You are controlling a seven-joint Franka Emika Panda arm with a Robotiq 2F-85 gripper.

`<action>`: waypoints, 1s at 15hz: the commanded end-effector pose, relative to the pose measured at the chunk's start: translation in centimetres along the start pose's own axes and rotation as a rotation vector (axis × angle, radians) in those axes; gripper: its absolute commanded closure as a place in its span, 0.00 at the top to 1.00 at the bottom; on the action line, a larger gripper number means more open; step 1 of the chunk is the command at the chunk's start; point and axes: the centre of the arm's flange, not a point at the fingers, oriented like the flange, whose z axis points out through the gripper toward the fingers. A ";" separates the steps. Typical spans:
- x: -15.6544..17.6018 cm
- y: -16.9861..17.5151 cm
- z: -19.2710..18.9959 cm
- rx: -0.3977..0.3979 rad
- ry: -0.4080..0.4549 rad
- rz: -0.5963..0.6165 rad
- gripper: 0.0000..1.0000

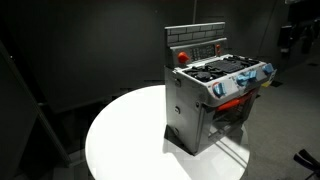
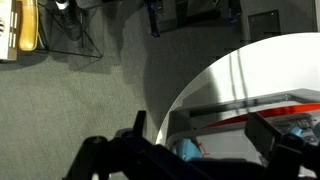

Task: Press the top right orange button on the stove

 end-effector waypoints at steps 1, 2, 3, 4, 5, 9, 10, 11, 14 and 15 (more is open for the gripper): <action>1.0 0.1 -1.3 0.017 0.043 0.015 1.00; 1.4 0.1 -1.7 0.022 0.058 0.016 1.00; 1.7 0.1 -2.2 0.028 0.075 0.016 1.00; 2.1 0.0 -2.6 0.033 0.095 0.018 1.00; 2.5 -0.1 -3.0 0.036 0.116 0.020 1.00; 5.2 -0.4 -4.5 0.045 0.218 0.036 1.00; 6.1 -0.5 -4.8 0.045 0.249 0.048 1.00; 7.0 -0.7 -4.9 0.051 0.271 0.050 1.00; 10.2 -1.4 -5.2 0.062 0.320 0.068 1.00; 11.2 -1.7 -5.1 0.064 0.327 0.072 1.00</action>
